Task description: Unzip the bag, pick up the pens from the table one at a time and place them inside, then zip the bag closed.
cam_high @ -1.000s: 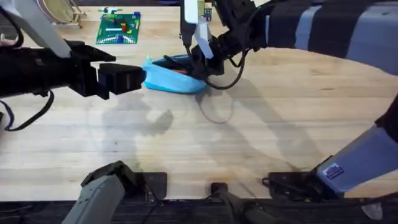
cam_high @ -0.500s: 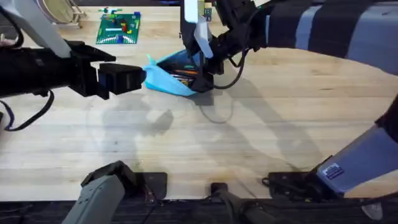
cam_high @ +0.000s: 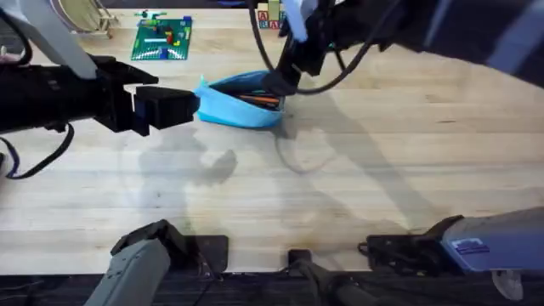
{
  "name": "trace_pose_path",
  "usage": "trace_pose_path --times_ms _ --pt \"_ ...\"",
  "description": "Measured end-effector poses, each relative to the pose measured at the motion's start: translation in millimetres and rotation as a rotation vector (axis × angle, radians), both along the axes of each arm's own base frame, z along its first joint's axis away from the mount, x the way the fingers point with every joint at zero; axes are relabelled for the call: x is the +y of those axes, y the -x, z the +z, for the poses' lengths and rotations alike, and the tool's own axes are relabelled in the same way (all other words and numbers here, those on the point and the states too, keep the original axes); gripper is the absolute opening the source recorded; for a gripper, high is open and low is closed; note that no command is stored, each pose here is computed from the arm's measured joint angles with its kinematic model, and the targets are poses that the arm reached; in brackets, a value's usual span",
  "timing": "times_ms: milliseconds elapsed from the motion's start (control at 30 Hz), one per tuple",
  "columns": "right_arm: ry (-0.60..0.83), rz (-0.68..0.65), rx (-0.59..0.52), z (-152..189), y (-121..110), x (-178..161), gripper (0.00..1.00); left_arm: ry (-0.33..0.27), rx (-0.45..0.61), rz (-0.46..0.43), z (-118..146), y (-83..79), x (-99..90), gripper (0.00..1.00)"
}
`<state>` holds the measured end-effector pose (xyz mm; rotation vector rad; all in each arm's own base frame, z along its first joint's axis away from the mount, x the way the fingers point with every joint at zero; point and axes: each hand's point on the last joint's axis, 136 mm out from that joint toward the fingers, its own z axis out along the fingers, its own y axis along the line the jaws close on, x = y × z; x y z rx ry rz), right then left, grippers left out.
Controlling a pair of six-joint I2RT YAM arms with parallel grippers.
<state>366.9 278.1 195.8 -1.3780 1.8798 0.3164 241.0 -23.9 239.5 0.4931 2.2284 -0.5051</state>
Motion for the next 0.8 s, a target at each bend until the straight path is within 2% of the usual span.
trace_pose_path --times_ms 167,400,567,800 --pt "-0.017 -0.169 0.008 20 -3 -20 0.996 0.0 0.0 0.0 0 0.0 0.0 0.993" --pt "-0.008 -0.385 0.114 13 2 -46 0.997 0.003 0.006 0.0 -1 1.1 -0.5 0.993" --pt "0.019 -0.447 0.178 2 10 -55 0.997 0.003 0.006 0.0 -1 1.1 -0.5 0.993" --pt "0.028 -0.472 0.199 -1 13 -59 0.996 0.004 0.005 -0.001 0 1.1 -0.7 0.994"
